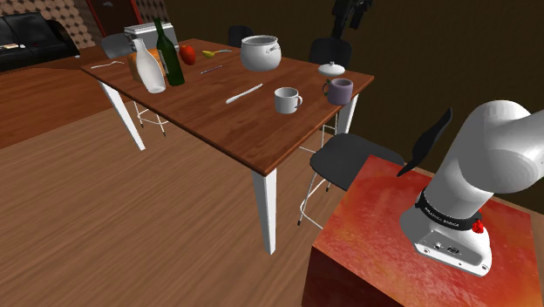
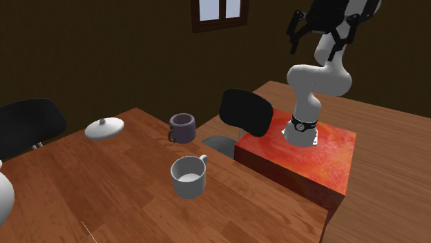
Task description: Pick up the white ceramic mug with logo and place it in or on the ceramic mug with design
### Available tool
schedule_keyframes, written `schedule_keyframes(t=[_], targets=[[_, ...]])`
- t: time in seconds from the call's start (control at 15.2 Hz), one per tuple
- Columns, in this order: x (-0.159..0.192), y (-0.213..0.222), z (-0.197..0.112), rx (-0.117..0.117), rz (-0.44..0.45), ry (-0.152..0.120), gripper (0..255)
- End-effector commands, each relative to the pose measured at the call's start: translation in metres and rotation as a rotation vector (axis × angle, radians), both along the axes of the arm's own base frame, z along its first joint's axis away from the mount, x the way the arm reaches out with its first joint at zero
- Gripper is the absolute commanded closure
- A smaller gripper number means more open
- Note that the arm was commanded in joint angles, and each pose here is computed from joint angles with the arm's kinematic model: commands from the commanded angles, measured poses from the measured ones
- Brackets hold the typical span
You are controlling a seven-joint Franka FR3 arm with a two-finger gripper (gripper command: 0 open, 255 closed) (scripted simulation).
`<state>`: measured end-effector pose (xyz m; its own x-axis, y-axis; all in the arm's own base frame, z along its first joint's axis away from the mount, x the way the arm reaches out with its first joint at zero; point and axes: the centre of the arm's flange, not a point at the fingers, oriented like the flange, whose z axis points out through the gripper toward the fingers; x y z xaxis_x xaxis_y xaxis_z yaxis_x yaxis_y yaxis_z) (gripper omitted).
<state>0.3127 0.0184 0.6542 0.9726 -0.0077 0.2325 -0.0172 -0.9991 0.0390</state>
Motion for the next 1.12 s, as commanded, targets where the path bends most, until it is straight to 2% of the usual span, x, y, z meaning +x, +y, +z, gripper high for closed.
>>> schedule_keyframes(t=[0.0, 1.06], targets=[[0.000, 0.000, 0.000, 0.000, 0.000, 0.000, 0], [0.156, -0.074, -0.133, -0.011, 0.056, 0.077, 0]])
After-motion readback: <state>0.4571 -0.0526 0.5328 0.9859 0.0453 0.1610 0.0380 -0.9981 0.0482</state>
